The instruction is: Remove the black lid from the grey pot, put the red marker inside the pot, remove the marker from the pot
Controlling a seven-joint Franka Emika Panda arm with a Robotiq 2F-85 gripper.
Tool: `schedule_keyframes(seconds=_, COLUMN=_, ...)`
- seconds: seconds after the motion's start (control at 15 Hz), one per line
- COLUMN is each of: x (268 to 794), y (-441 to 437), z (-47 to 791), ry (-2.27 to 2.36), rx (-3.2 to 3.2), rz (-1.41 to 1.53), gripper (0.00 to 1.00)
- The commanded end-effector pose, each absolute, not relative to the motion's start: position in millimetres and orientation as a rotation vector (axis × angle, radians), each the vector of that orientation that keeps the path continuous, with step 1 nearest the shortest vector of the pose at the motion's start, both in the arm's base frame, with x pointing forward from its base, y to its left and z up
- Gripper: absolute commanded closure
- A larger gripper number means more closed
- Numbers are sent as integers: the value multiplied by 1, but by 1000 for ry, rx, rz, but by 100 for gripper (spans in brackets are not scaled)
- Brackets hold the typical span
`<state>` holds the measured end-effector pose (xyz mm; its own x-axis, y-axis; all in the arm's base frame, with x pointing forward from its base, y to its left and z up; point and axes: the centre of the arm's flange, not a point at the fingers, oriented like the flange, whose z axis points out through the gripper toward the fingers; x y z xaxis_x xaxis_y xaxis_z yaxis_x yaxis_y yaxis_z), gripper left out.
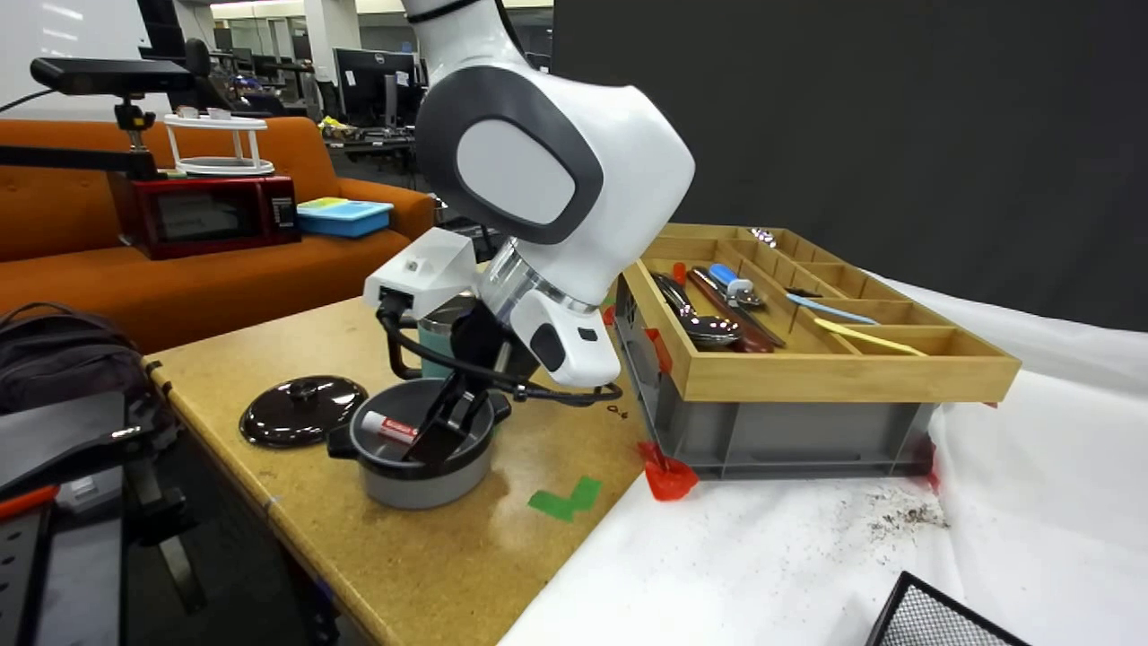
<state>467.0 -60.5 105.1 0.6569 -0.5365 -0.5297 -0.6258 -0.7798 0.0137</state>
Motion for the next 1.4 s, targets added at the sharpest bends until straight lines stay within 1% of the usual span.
schedule_keyframes(seconds=0.0, x=472, y=-52, z=102, ry=898, rx=-2705, rz=836, gripper=55)
schedule_keyframes(seconds=0.07, x=472, y=-49, z=102, ry=891, rx=-2707, rz=840, gripper=73)
schedule_keyframes(seconds=0.13, x=472, y=-45, z=102, ry=883, rx=-2709, rz=843, gripper=74)
schedule_keyframes(seconds=0.2, x=472, y=-43, z=103, ry=875, rx=-2709, rz=845, gripper=80)
schedule_keyframes(seconds=0.33, x=472, y=-40, z=106, ry=875, rx=-2710, rz=837, gripper=95)
schedule_keyframes(seconds=0.4, x=471, y=-38, z=108, ry=876, rx=-2710, rz=834, gripper=99)
schedule_keyframes(seconds=0.53, x=470, y=-36, z=109, ry=879, rx=-2713, rz=829, gripper=95)
schedule_keyframes(seconds=0.87, x=468, y=-31, z=129, ry=888, rx=-2727, rz=788, gripper=95)
schedule_keyframes(seconds=1.33, x=467, y=-28, z=200, ry=923, rx=-2751, rz=624, gripper=95)
